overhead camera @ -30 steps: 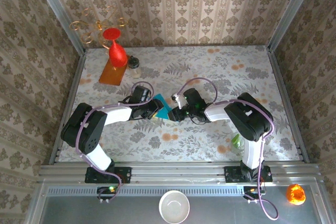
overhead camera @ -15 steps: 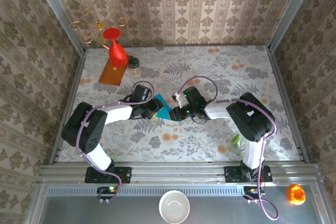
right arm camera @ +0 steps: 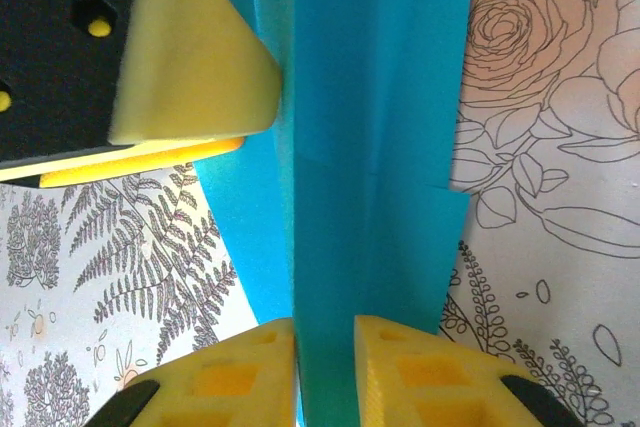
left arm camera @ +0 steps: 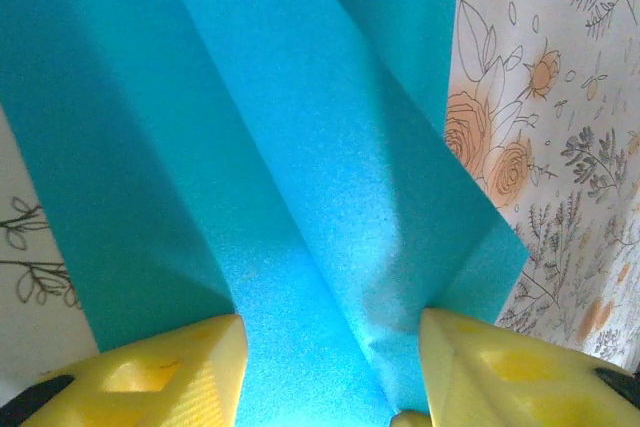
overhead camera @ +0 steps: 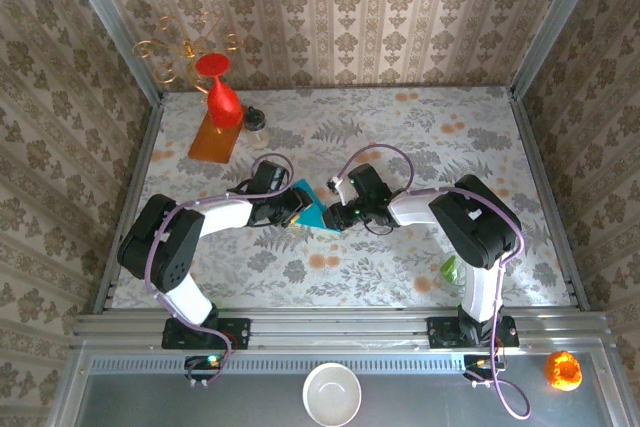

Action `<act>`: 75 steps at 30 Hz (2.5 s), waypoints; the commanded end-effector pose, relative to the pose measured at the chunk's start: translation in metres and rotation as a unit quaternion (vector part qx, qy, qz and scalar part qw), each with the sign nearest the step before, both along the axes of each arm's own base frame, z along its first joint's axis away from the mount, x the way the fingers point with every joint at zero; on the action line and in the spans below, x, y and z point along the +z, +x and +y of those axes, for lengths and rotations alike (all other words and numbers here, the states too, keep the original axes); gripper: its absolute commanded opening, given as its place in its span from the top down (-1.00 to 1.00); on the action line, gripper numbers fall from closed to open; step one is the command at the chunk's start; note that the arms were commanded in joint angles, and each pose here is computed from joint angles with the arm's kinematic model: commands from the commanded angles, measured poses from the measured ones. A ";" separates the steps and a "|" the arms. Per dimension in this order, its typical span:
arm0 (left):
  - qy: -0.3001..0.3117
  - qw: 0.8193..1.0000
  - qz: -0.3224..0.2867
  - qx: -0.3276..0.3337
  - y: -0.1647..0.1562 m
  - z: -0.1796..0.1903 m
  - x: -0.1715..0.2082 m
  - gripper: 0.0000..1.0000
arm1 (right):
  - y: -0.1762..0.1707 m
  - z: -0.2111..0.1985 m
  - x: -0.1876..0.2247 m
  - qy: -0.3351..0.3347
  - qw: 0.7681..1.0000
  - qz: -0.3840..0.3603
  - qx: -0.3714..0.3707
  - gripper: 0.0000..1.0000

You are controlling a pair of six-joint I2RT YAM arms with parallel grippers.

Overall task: Fold a paper plane with a square sheet of paper (pick it up from the middle)
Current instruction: Fourth fold the wing at the center of the table.

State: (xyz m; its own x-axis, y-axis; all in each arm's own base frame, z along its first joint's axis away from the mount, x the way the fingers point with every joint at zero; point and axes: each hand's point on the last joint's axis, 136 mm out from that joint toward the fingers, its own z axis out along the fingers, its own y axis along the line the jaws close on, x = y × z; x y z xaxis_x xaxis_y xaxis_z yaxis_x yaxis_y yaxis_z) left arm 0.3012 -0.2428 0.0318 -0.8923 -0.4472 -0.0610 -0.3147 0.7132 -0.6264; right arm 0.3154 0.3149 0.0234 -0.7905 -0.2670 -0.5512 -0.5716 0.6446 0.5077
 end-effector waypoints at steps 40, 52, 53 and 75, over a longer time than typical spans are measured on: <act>-0.120 0.987 -0.077 -0.071 0.023 -0.035 0.034 0.70 | -0.011 -0.007 -0.008 0.072 0.951 0.292 -0.067 0.83; -0.105 0.992 -0.045 -0.054 0.020 -0.030 0.012 0.78 | -0.008 -0.010 -0.010 0.077 0.945 0.309 -0.080 0.82; -0.104 0.992 -0.042 -0.051 0.021 -0.029 0.010 0.78 | -0.008 -0.010 -0.010 0.075 0.945 0.309 -0.081 0.82; -0.112 0.991 -0.043 -0.058 0.028 -0.036 0.012 0.78 | -0.018 -0.026 0.003 0.048 0.969 0.240 -0.033 0.49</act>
